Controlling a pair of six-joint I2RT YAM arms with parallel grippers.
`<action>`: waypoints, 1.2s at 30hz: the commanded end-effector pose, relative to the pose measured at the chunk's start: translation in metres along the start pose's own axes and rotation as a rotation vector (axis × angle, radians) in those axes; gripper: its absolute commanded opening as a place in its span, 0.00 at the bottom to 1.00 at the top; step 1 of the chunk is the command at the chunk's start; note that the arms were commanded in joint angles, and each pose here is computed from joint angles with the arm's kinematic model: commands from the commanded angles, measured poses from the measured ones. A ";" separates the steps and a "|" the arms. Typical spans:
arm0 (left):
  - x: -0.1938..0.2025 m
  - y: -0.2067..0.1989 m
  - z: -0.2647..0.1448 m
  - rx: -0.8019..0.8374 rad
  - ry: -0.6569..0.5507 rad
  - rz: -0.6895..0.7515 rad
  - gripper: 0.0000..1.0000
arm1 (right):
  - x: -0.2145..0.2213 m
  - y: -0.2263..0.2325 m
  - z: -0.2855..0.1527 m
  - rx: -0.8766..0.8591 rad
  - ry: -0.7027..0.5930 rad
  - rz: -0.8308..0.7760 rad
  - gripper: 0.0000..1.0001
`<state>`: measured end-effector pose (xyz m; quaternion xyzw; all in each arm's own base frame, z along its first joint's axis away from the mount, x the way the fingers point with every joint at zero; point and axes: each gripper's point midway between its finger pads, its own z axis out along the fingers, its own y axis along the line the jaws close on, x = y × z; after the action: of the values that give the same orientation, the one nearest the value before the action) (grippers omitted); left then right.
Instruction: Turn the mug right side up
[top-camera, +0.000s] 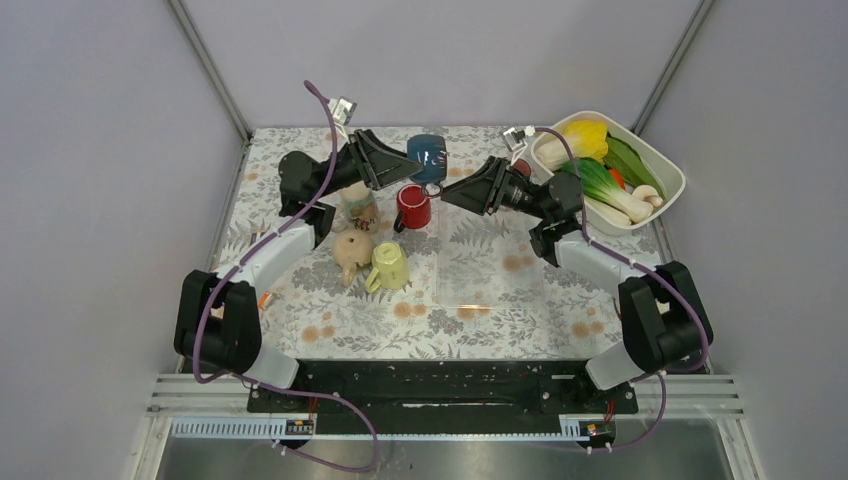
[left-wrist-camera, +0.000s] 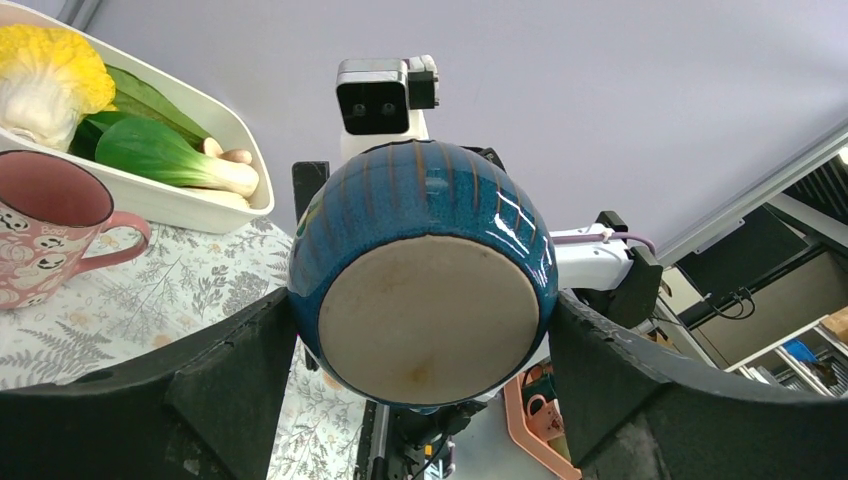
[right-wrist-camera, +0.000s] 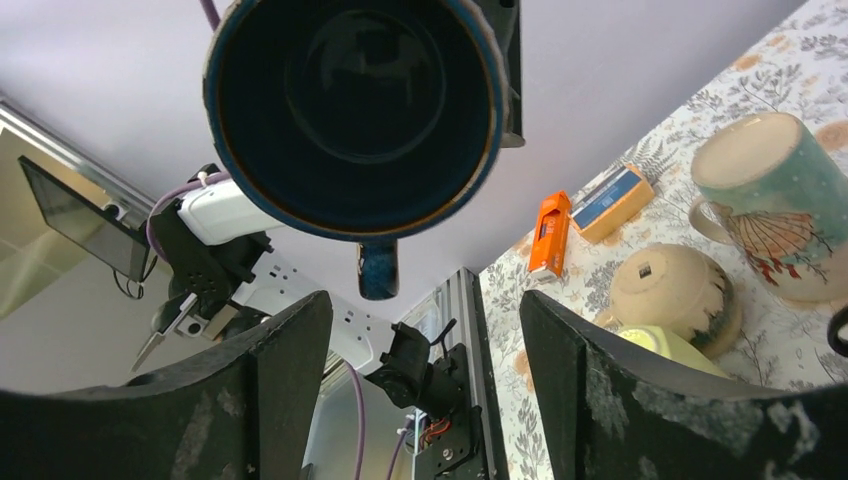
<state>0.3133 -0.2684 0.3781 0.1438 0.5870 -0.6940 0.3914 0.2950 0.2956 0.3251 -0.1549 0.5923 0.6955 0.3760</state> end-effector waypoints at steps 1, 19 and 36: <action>-0.014 -0.021 0.005 0.073 -0.072 0.091 0.00 | -0.014 0.029 0.013 -0.103 -0.047 -0.096 0.77; -0.002 -0.016 0.009 0.060 -0.050 0.094 0.00 | -0.005 0.049 0.034 -0.159 -0.029 -0.086 0.61; 0.006 -0.017 0.009 0.046 -0.013 0.116 0.16 | -0.009 0.055 0.035 -0.111 0.013 -0.164 0.00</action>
<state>0.3114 -0.2798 0.3713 0.1487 0.5823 -0.6934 0.3974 0.2815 0.3273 0.3373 -0.1747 0.5803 0.7073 0.3640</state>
